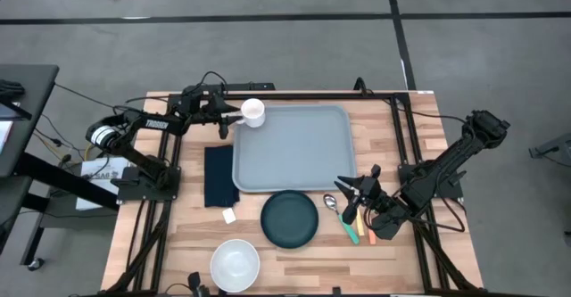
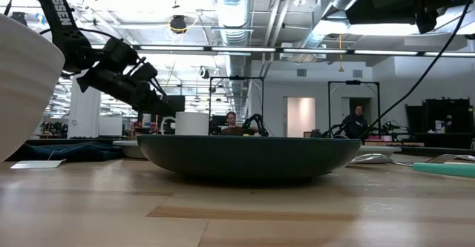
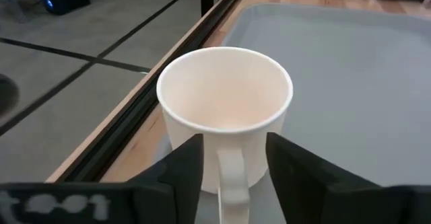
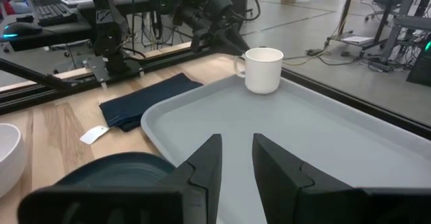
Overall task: Set up tray
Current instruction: Put the black plate on the gray serving tray to the bottom right of the white mug
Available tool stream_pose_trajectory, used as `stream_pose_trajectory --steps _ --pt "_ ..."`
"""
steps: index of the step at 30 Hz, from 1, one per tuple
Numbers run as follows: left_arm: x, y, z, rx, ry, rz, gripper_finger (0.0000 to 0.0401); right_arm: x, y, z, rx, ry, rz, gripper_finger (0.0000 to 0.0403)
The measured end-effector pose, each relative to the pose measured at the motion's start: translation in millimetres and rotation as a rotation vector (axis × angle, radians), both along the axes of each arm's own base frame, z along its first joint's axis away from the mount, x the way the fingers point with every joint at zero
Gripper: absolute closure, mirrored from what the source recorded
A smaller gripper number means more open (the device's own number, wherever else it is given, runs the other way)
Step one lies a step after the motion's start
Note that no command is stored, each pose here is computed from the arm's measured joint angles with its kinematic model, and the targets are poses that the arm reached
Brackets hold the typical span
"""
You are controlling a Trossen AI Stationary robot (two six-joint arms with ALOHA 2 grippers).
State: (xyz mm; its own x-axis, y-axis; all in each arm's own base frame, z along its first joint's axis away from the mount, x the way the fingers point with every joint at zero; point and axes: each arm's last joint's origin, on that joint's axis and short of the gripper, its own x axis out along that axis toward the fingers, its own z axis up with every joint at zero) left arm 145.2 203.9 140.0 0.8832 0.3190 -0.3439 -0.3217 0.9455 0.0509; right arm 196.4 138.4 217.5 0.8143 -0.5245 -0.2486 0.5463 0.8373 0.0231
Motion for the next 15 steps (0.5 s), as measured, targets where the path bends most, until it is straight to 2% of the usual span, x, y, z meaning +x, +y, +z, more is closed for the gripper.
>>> stream_pose_trajectory --steps 7,15 --pt "-0.4 -1.5 5.5 0.002 -0.027 -0.025 0.0230 0.0 0.0 0.0 0.000 0.000 0.000 0.0326" --pt "-8.6 -13.3 31.0 -0.002 -0.036 0.021 0.0229 0.1 0.0 0.0 0.000 0.000 0.000 0.0326"
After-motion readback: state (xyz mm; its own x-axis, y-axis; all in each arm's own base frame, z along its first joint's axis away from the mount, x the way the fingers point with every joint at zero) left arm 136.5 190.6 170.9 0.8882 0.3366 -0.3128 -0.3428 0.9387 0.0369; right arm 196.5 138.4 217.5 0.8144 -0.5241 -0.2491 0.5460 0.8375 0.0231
